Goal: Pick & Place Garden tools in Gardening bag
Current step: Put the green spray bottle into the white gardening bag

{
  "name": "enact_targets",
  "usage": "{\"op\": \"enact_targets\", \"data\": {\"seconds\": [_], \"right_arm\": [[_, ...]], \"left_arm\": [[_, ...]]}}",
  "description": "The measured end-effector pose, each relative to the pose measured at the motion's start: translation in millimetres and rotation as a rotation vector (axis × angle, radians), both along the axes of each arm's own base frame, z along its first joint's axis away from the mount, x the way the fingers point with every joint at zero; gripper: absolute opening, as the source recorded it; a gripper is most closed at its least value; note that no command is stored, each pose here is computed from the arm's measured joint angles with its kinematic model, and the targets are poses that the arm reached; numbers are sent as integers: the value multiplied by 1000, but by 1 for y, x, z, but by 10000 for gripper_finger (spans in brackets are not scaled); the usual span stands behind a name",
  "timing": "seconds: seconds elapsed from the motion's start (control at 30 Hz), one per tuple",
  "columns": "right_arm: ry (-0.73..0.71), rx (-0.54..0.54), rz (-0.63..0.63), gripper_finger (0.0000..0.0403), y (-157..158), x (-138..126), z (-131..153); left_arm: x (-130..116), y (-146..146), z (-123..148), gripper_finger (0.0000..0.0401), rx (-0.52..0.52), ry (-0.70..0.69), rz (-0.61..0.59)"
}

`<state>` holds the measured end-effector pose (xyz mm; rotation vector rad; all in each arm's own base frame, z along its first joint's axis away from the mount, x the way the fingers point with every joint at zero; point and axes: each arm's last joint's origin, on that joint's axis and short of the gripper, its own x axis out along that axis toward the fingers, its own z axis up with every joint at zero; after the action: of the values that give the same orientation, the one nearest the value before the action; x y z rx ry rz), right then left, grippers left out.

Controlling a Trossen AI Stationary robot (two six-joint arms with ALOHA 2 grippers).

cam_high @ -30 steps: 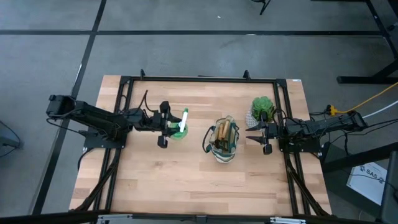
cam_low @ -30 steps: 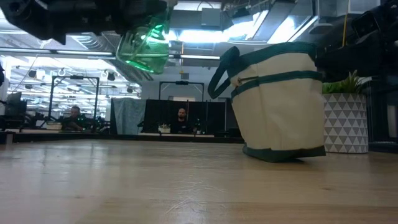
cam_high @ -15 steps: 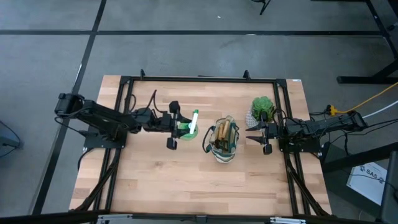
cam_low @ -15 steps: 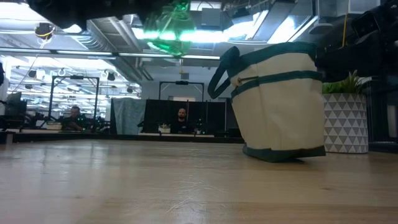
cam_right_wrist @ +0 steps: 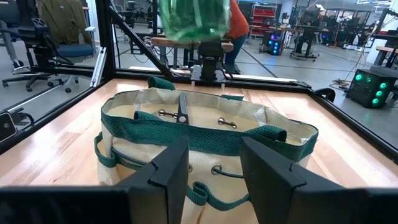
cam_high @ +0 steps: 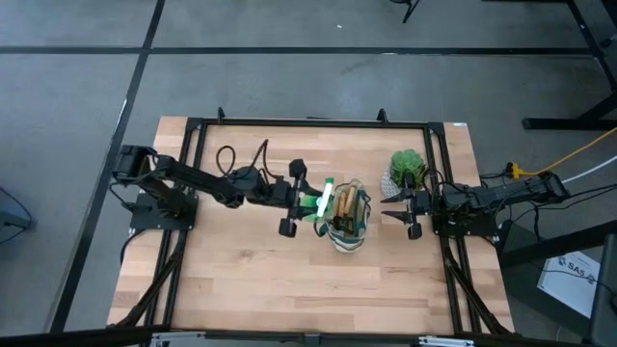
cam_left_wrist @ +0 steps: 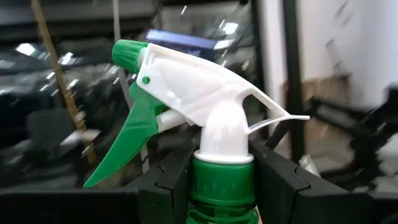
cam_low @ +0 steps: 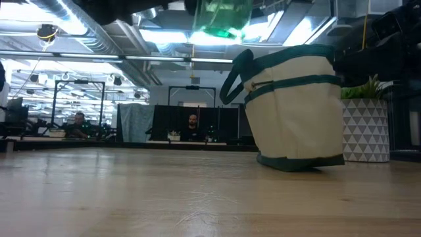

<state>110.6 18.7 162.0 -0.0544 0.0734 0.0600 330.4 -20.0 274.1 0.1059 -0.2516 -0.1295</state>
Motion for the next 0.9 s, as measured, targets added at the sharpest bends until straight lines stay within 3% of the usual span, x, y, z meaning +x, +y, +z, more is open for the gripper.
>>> {"op": "enact_targets", "data": {"seconds": [0.27, 0.6, 0.9], "right_arm": [[1, 0, 0, 146, 0, 0, 0], [1, -1, 0, 146, 0, 0, 0], [3, -1, 0, 146, 0, 0, 0]], "left_arm": [[6, -4, 0, 129, -9, -191, -134], [28, -5, -37, 130, -30, -155, -128], [63, -6, -45, 130, -37, -169, -129]]}}
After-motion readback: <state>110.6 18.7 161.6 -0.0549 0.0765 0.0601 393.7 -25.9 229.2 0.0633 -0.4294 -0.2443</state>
